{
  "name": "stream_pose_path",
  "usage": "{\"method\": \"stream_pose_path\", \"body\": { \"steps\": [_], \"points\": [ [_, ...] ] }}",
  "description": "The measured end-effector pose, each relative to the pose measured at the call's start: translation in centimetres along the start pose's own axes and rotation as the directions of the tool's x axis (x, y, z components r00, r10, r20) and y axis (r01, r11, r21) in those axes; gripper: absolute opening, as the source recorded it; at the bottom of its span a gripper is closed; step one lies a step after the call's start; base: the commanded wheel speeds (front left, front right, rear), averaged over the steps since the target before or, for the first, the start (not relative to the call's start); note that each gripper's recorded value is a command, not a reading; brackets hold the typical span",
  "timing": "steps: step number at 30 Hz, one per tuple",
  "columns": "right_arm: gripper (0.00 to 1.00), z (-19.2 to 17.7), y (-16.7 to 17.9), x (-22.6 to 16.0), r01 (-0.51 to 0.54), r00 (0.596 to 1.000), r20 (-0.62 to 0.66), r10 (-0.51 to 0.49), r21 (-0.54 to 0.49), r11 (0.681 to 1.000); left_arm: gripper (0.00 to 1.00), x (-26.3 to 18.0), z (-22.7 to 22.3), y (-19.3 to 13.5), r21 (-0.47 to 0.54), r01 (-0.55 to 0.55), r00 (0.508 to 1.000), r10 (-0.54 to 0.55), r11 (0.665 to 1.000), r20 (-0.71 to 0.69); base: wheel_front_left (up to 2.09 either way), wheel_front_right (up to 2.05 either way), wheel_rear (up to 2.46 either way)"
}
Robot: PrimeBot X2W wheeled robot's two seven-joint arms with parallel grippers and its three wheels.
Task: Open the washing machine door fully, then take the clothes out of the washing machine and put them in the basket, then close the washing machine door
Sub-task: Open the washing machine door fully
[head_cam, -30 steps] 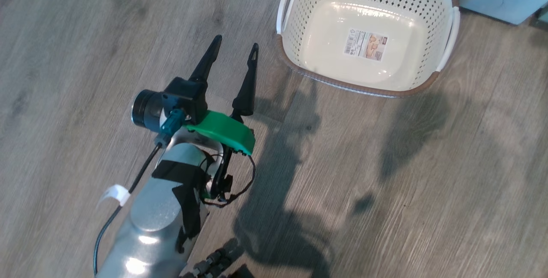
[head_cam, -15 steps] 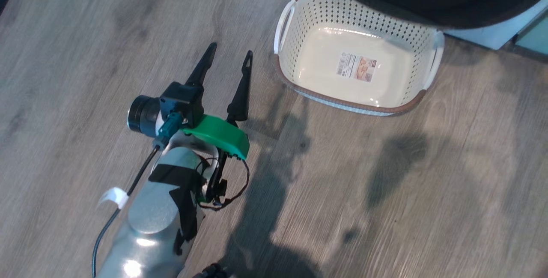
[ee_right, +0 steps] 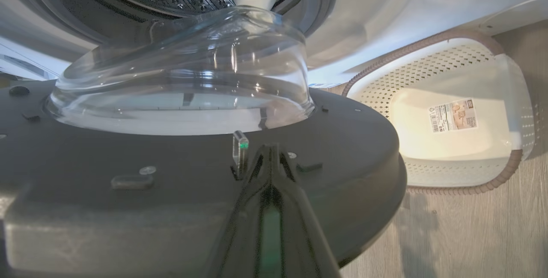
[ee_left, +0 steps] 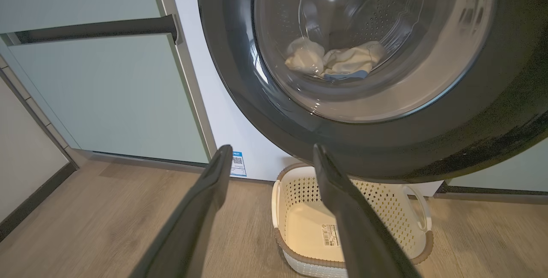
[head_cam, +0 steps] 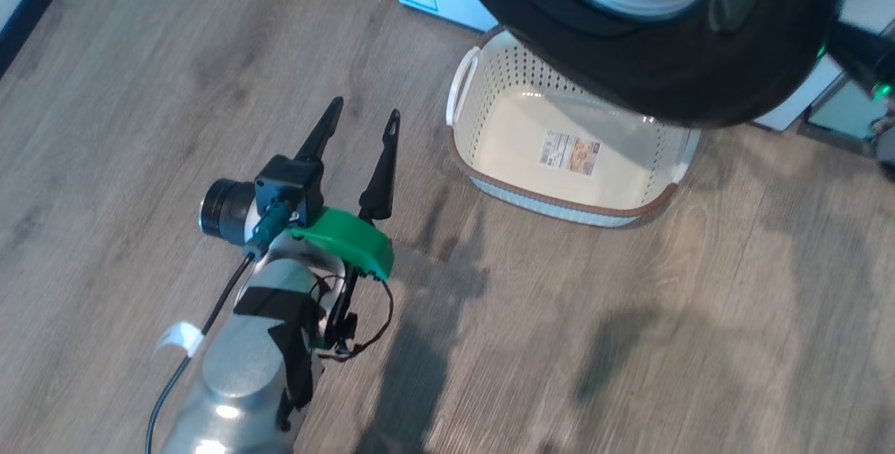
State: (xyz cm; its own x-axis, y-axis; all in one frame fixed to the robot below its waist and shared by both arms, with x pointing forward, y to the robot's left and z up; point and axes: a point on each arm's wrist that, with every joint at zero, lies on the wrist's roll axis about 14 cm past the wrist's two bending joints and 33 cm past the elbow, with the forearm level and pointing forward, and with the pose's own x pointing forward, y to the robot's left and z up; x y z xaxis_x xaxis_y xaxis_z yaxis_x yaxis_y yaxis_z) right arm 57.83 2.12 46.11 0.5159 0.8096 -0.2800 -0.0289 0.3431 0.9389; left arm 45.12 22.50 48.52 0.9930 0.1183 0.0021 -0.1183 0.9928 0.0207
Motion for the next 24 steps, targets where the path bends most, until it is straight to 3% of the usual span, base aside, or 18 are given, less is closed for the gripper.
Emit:
{"method": "stream_pose_path", "body": {
  "steps": [24],
  "points": [
    [0.00, -10.2, 1.0, -1.8, 0.004, 0.987, -0.161, 0.000, 0.028, 1.000, 1.00, -3.2, 2.4, 2.0, 0.011, -0.025, 0.999, 0.025, 1.000, 0.048, 0.00, 0.00, 0.00]
  ]
}}
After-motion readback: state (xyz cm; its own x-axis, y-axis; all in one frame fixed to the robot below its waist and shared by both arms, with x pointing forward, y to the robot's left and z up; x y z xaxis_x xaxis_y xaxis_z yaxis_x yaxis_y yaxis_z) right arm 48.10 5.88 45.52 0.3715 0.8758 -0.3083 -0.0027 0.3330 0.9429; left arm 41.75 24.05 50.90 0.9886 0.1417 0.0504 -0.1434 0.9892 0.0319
